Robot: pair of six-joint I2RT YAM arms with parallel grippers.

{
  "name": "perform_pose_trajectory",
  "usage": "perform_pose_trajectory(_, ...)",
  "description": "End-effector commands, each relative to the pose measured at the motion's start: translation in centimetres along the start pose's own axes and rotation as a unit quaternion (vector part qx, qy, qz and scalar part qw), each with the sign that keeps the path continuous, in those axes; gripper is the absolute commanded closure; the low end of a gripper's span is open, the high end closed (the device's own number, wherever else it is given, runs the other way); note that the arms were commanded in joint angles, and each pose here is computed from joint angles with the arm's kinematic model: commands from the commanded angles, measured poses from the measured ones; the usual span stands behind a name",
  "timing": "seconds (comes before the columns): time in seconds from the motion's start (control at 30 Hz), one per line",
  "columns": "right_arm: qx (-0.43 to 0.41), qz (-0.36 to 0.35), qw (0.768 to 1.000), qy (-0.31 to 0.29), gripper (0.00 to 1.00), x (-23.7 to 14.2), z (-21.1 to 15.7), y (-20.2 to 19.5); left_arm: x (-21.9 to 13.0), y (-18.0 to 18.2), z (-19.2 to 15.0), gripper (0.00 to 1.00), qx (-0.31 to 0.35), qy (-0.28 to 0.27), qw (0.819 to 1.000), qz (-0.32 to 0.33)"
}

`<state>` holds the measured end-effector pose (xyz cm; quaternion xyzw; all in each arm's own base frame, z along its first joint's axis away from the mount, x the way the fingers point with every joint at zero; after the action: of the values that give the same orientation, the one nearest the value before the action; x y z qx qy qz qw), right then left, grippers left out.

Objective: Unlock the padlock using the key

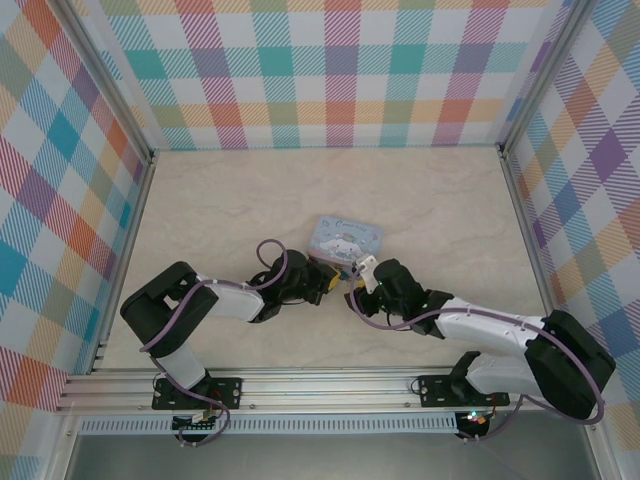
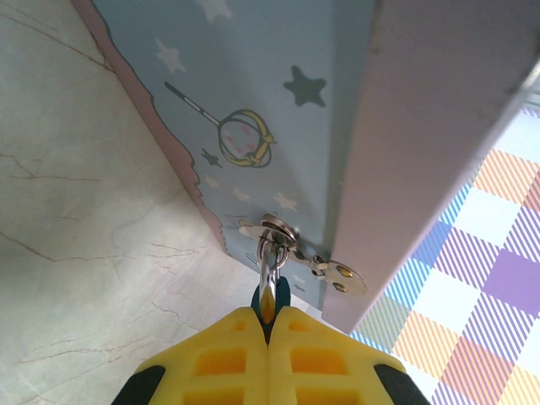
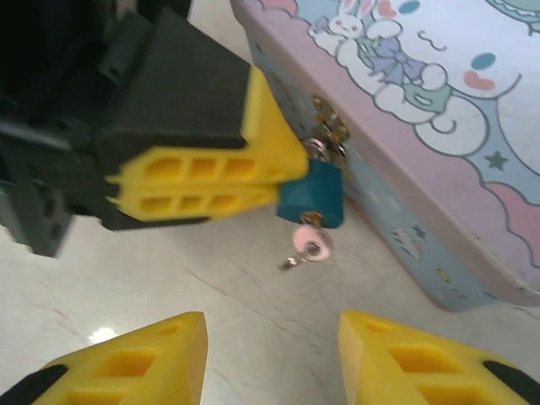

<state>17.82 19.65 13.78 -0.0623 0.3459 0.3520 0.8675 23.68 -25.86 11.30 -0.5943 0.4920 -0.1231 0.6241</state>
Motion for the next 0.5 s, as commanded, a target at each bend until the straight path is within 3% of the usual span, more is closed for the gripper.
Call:
perform_pose_trajectory(0.0, -0.063, -0.035, 0.997, -0.018, 0.55, 0.8, 0.6, -0.1, 0.0, -1.2, -0.3, 1.0, 0.013, -0.001, 1.0, -0.016)
perform_pose_trajectory(0.37, -0.109, -0.041, 0.993, -0.017, 0.57, 2.6, 1.9, 0.6, -0.1, -1.3, -0.3, 1.0, 0.016, -0.003, 1.0, -0.012)
perform_pose_trajectory(0.47, -0.112, -0.039, 0.993, -0.02, 0.62, 2.9, 2.3, 0.7, -0.1, -1.2, -0.3, 1.0, 0.015, -0.004, 1.0, -0.012)
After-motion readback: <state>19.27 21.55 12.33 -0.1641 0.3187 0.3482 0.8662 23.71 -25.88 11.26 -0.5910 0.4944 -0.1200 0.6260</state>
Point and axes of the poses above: each hand's point on the last joint's axis, 136 mm out from that joint toward the fingers, its own x axis out along the fingers, its own y axis along the line the jaws close on, z = x × y, the point moved 9 cm from there along -x, back along the fingers, and after that the axes turned 2 degrees about x, right-handed, at the moved point
